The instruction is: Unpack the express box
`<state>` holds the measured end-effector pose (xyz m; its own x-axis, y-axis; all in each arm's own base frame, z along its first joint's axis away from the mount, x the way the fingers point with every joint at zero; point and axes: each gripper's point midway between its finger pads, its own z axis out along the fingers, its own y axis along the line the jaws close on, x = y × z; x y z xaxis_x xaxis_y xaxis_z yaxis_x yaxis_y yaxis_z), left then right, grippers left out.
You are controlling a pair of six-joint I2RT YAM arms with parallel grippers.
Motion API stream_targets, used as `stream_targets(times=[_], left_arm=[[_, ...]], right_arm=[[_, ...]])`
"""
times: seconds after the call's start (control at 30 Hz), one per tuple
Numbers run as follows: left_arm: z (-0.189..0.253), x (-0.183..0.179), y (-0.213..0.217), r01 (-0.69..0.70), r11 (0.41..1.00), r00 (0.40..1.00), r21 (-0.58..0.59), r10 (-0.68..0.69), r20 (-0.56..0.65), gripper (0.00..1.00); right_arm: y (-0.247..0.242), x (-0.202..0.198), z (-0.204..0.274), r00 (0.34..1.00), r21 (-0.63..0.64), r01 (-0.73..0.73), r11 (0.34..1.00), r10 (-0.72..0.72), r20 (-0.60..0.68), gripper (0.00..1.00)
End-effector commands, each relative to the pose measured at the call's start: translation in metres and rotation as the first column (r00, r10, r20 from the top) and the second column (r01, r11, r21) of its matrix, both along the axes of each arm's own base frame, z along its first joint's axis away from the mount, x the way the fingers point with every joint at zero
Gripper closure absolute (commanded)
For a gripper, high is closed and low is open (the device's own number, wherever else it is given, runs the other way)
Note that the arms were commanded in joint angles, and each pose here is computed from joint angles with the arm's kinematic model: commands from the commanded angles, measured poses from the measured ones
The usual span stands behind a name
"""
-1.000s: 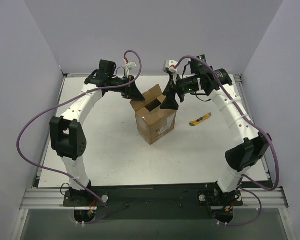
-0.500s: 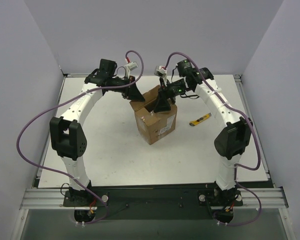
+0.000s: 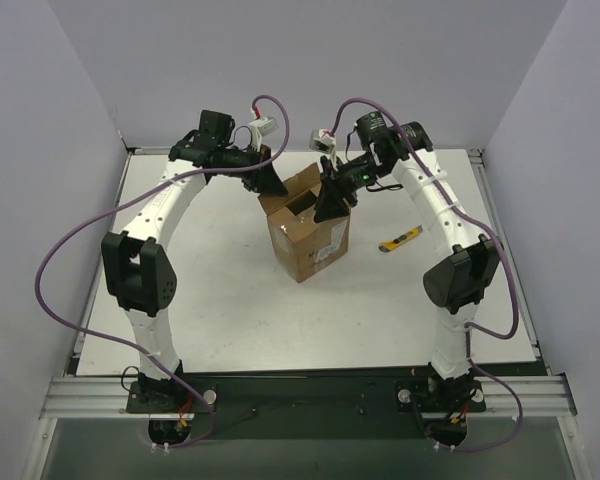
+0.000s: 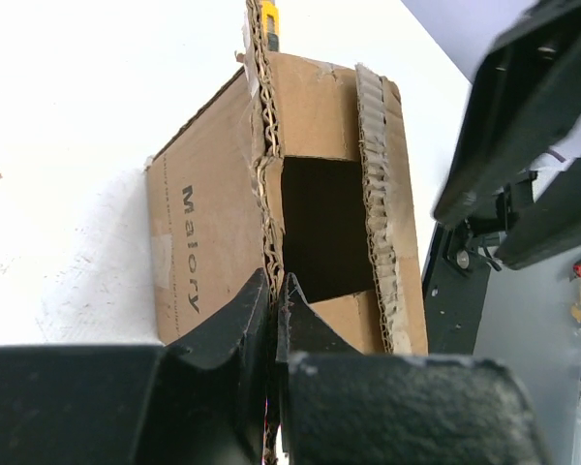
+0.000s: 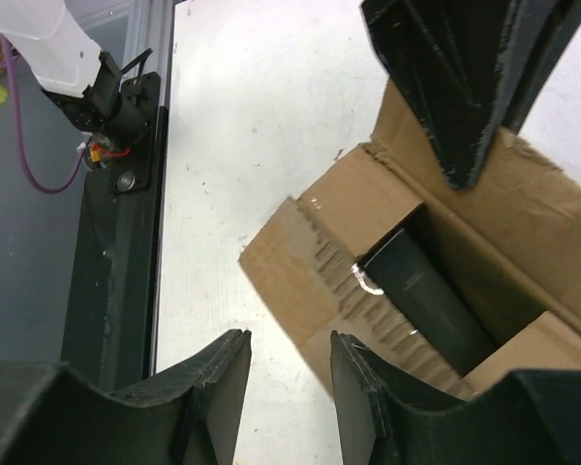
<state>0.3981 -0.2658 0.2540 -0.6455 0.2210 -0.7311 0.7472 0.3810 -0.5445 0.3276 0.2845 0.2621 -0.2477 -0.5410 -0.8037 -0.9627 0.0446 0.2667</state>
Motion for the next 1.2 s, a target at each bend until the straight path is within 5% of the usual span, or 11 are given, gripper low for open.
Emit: stream_targets(times=[0.0, 0.23, 0.4, 0.57, 0.8, 1.17], left_arm=[[0.022, 0.015, -0.001, 0.004, 1.0, 0.995, -0.022, -0.002, 0.1, 1.0], [0.025, 0.013, -0.009, 0.026, 0.999, 0.995, -0.044, -0.021, 0.096, 1.0], [0.025, 0.002, -0.021, 0.063, 0.997, 0.994, -0.044, -0.059, 0.091, 1.0], [0.028, -0.013, -0.033, 0.098, 0.995, 0.99, -0.035, -0.094, 0.104, 1.0], [0.034, -0.021, -0.037, 0.11, 0.994, 0.984, -0.013, -0.107, 0.146, 1.0], [0.032, -0.006, -0.034, 0.072, 0.997, 0.979, 0.032, -0.077, 0.19, 1.0]], right_arm=[[-0.009, -0.026, 0.021, 0.998, 0.006, -0.064, 0.998, 0.064, 0.028, 0.61], [-0.023, -0.034, 0.019, 0.994, -0.037, -0.062, 0.997, 0.066, 0.092, 0.62], [-0.012, -0.02, 0.019, 0.982, -0.021, -0.068, 0.997, 0.071, 0.177, 0.35], [0.005, -0.002, 0.009, 0.969, -0.005, -0.052, 0.999, 0.052, 0.243, 0.25], [0.009, -0.005, -0.015, 0.985, -0.044, -0.059, 0.997, 0.066, 0.162, 0.27], [-0.014, -0.032, -0.029, 0.992, -0.141, -0.105, 0.984, 0.095, -0.079, 0.44]])
